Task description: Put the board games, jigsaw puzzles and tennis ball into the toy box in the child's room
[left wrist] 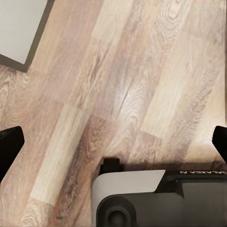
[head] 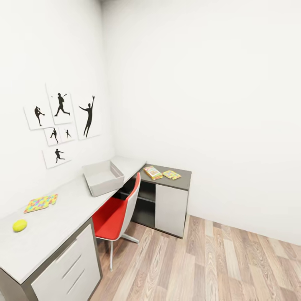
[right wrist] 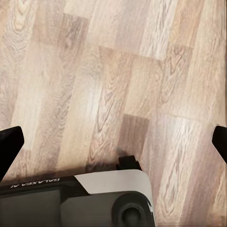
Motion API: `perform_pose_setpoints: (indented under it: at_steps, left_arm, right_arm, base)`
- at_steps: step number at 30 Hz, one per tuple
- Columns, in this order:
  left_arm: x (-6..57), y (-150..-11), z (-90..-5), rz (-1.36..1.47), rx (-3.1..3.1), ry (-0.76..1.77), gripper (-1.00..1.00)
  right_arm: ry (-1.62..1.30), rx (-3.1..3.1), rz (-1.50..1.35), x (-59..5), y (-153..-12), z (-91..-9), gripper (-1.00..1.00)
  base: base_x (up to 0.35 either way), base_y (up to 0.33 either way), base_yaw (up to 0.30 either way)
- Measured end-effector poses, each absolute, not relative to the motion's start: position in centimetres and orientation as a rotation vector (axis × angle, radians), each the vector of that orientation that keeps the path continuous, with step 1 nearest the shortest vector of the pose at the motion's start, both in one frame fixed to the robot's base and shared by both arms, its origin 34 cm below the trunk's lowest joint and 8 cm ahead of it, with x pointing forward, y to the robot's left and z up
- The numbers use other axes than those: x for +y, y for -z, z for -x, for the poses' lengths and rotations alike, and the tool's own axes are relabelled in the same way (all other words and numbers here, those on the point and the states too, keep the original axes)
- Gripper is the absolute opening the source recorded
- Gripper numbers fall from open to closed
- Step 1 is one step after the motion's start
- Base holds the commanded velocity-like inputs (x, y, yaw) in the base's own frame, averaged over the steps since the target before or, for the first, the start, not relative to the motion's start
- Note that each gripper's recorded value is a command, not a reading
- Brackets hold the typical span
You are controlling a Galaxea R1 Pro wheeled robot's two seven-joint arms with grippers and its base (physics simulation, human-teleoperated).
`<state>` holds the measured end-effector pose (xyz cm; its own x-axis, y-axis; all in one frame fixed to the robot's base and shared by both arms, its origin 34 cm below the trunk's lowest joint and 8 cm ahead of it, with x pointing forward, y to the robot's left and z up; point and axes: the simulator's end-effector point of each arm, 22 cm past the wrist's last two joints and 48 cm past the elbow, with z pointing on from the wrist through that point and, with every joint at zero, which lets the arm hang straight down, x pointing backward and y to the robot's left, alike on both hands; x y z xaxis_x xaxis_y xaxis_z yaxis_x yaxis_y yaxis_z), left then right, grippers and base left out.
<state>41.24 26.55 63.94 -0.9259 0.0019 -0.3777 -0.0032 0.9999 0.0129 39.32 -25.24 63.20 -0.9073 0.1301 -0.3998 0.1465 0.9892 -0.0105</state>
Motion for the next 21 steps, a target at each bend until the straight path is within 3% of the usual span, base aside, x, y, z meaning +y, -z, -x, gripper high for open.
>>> perform_pose_setpoints:
  at_steps: [21]
  left_arm:
    - [28.7, -65.9, -40.6, 0.014, 2.751, -0.056, 1.0]
  right_arm:
    - [0.006, 2.774, -0.197, -24.3, -69.4, -46.8, 1.0]
  base:
    - [0.0, 0.0, -0.279]
